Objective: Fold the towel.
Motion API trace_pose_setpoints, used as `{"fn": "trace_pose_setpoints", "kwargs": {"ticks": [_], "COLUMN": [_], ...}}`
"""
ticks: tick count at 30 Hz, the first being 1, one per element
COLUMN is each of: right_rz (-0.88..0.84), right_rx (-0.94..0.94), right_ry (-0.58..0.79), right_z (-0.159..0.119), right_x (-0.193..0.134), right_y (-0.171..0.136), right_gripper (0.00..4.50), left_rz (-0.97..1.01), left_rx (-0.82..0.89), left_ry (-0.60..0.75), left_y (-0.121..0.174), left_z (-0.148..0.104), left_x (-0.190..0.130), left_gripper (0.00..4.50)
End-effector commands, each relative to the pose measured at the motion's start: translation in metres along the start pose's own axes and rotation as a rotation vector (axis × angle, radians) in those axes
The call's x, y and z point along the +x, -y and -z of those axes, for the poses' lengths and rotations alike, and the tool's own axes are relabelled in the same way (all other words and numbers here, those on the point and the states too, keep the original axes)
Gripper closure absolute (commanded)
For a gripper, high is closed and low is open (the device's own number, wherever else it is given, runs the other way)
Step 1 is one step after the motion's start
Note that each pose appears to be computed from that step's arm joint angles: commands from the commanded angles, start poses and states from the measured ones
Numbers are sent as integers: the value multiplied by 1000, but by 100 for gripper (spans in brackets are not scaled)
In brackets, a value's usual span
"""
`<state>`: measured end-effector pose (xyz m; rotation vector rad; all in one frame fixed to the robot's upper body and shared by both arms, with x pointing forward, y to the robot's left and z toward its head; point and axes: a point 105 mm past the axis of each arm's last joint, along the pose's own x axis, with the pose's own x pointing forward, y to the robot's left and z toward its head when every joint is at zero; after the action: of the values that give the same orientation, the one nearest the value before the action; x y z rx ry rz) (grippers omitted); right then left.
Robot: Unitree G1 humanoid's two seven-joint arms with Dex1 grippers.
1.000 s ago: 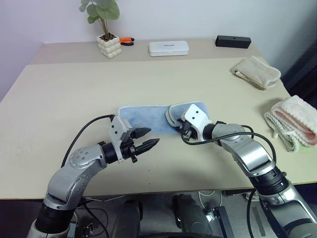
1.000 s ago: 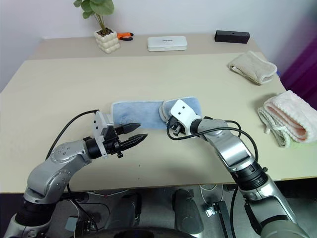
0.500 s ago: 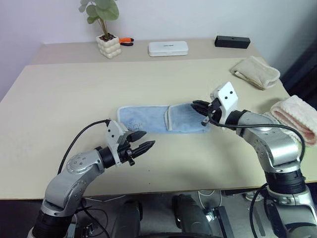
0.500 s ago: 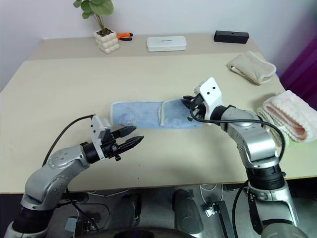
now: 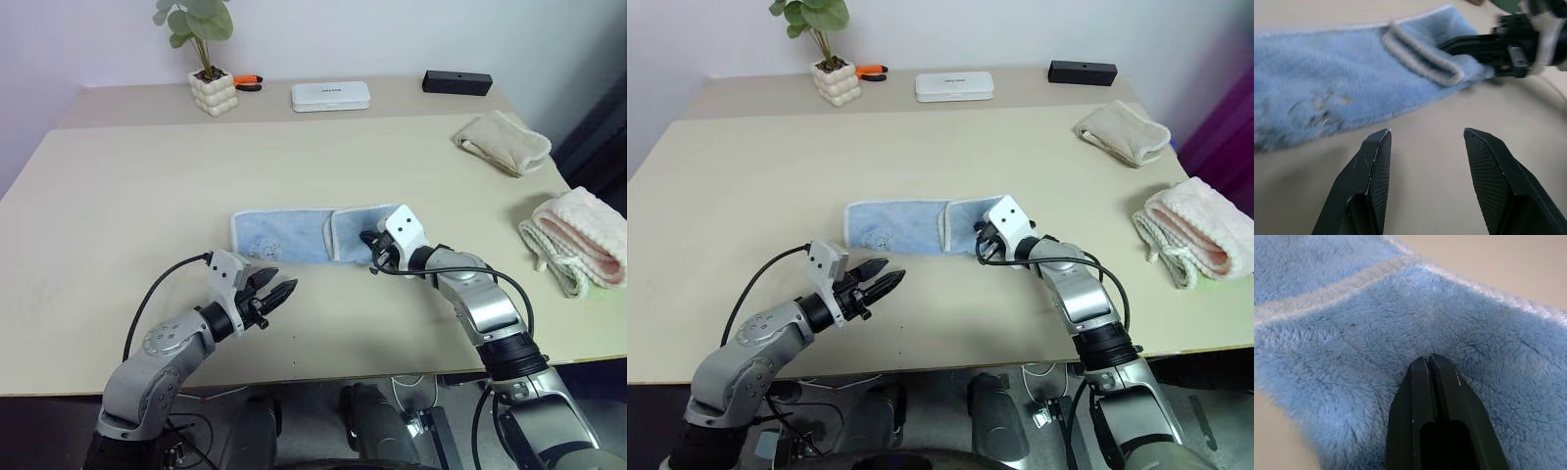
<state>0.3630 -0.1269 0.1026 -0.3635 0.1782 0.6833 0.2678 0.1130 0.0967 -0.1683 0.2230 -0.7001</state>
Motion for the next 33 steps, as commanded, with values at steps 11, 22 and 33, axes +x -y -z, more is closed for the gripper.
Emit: {"fn": "trace_pose_setpoints", "kwargs": {"ticks": [11,22,33], "right_rz": [-222,-274,-271], "right_rx": [-323,-361,-377], "right_ry": [278,247,219], "right_z": [-102,-91,-81], "right_x": [-43,-40,-43], "right_y": [-29,-51,-56], "right_gripper": [24,24,16], "left_rz": [-308,-515,-517], "left_rx": [-757,-902,-867], "left_ry": [89,202,339], "left_y": [-40,-81,-94], "left_z": [-7,-27,-51], "left_x": [20,35,25], "left_gripper": [0,0,446]}}
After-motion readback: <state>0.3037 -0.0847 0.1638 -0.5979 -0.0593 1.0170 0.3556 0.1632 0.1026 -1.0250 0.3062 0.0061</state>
